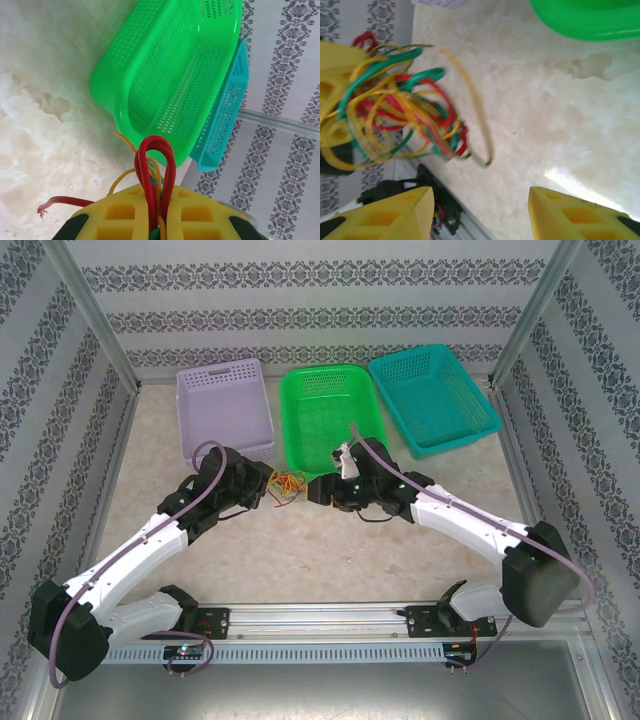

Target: Untangle the cables

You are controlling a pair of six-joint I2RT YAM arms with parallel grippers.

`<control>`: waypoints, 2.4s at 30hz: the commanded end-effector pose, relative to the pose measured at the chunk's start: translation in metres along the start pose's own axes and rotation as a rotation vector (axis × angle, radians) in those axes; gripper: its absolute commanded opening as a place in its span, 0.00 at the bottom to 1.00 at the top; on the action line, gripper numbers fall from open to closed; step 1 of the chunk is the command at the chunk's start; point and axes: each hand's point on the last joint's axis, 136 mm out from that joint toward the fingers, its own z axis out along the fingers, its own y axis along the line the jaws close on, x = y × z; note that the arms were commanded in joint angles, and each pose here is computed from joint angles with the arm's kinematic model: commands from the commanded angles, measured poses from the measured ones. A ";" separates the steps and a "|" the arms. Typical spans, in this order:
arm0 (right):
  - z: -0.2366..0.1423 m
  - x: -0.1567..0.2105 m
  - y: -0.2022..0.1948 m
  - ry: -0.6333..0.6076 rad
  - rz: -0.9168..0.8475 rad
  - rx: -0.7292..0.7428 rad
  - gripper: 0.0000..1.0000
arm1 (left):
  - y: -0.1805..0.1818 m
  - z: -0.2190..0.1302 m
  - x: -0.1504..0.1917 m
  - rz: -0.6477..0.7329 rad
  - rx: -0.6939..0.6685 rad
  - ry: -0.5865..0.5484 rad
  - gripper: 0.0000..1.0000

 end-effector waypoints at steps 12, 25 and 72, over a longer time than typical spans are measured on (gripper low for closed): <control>-0.001 -0.038 -0.017 -0.083 0.025 0.067 0.00 | 0.016 -0.013 -0.002 -0.051 -0.082 0.002 0.00; -0.064 -0.020 -0.060 -0.110 0.028 0.260 0.00 | 0.038 -0.035 -0.021 -0.042 -0.160 -0.068 0.03; -0.131 0.048 -0.134 -0.110 0.072 0.745 0.53 | 0.078 0.003 0.022 0.345 -0.444 0.247 0.34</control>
